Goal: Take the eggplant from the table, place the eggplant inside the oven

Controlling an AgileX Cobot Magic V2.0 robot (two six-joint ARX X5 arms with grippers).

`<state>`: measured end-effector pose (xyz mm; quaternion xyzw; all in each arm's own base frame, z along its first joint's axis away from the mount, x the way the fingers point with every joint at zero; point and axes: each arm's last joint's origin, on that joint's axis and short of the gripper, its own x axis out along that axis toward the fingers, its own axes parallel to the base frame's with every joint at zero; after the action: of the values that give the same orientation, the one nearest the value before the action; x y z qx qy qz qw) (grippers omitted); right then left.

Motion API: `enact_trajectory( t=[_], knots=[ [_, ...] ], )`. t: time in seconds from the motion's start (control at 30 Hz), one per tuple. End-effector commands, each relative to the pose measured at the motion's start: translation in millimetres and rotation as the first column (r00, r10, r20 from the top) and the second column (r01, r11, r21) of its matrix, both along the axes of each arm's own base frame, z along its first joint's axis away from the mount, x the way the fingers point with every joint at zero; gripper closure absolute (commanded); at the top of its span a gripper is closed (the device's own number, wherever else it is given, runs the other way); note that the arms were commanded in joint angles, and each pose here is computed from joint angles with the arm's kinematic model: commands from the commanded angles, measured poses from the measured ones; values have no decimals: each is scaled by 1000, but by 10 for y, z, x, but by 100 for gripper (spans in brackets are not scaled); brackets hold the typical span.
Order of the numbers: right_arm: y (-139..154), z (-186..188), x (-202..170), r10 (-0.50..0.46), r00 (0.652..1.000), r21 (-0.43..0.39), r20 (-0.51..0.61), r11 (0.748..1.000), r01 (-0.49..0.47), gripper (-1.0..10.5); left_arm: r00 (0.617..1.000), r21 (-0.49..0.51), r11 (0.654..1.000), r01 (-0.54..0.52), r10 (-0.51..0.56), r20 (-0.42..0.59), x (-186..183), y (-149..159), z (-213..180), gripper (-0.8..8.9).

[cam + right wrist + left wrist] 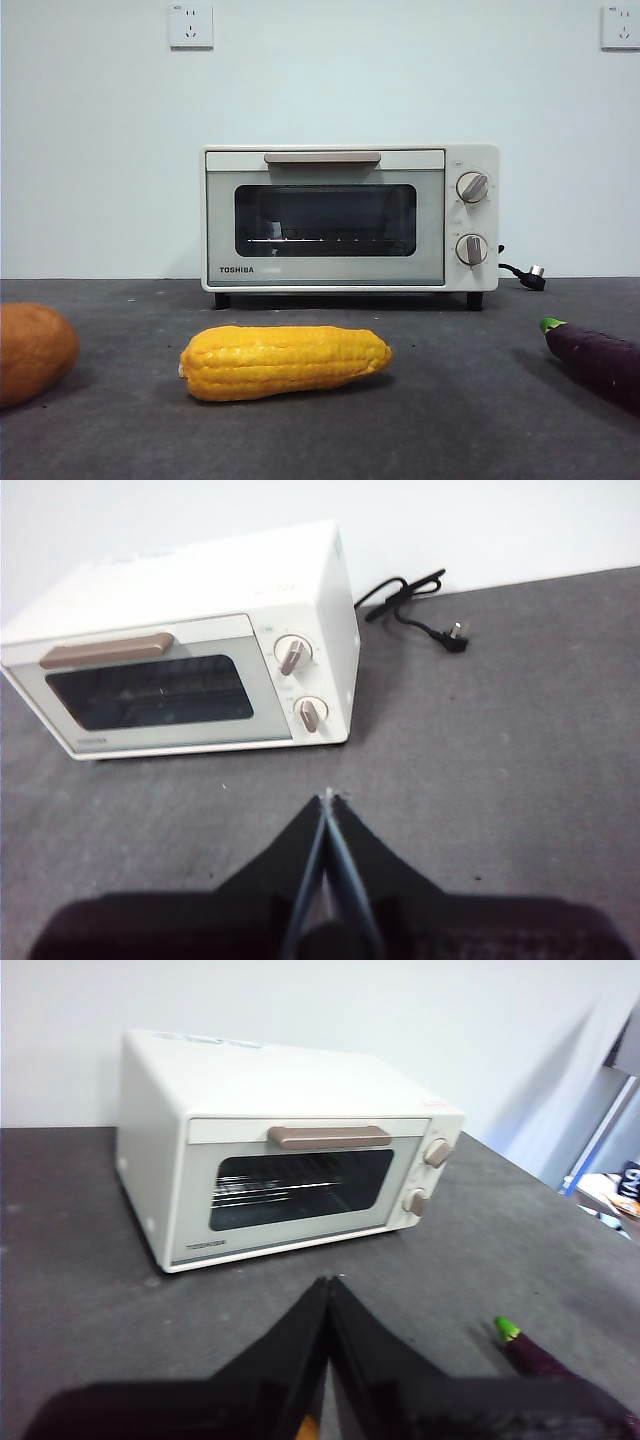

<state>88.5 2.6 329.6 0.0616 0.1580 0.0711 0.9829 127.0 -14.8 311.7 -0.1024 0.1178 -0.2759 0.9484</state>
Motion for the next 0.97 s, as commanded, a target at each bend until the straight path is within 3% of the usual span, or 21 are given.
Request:
enact_trajectory(
  t=[0.03, 0.2, 0.7, 0.9, 0.97],
  knots=[
    [-1, 145, 47, 18, 999, -41, -29, 999, -19, 947, 1000, 33, 999, 24, -24, 5, 57, -3, 133, 819],
    [8, 369, 165, 72, 993, -60, -96, 995, -78, 946, 997, 61, 996, 71, -71, -14, 173, -59, 399, 819],
    [58, 623, 389, 265, 947, 55, -184, 964, -259, 933, 972, 122, 964, 235, -230, -49, 368, -307, 654, 819],
    [76, 620, 375, 309, 932, 81, -190, 951, -299, 593, 967, 125, 960, 252, -247, -59, 413, -349, 631, 819],
    [88, 615, 370, 321, 927, 86, -195, 947, -310, 532, 966, 124, 958, 257, -251, -63, 434, -361, 622, 819]
  ],
)
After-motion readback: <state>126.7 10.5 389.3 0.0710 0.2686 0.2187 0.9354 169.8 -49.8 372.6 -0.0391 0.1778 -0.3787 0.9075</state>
